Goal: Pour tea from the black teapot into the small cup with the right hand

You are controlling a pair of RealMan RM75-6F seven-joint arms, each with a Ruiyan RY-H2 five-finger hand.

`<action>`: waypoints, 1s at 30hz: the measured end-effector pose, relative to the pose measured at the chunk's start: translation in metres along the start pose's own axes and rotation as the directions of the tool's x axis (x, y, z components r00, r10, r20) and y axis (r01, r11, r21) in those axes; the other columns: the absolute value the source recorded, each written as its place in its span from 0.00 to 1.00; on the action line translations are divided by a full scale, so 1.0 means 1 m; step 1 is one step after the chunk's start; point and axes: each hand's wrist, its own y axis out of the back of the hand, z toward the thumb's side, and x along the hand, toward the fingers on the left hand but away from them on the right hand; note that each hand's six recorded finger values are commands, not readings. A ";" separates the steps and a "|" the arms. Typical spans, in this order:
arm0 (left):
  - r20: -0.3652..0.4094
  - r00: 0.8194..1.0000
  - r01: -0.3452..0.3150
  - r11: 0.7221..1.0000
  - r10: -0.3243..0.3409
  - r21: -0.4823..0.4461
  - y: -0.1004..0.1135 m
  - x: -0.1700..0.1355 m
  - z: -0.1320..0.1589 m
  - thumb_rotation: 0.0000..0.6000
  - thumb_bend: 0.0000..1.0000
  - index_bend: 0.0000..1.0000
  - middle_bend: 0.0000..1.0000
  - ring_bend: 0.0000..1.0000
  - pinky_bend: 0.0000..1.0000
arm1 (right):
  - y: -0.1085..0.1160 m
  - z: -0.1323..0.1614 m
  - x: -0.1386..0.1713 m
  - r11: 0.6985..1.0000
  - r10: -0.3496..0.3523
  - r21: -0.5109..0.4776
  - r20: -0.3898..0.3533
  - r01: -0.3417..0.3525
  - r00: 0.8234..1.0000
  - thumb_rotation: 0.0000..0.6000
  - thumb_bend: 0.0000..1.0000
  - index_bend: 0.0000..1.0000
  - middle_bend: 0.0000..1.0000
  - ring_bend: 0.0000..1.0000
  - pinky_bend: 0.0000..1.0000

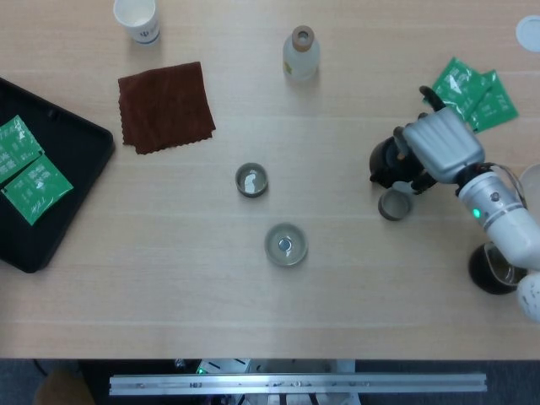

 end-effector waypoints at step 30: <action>-0.007 1.000 0.017 0.999 -0.017 -0.027 0.001 -0.005 -0.002 1.00 0.29 0.25 0.25 0.17 0.08 | -0.019 -0.001 0.040 0.950 -0.083 0.301 -0.023 0.086 0.996 0.68 0.00 0.33 0.40 0.29 0.05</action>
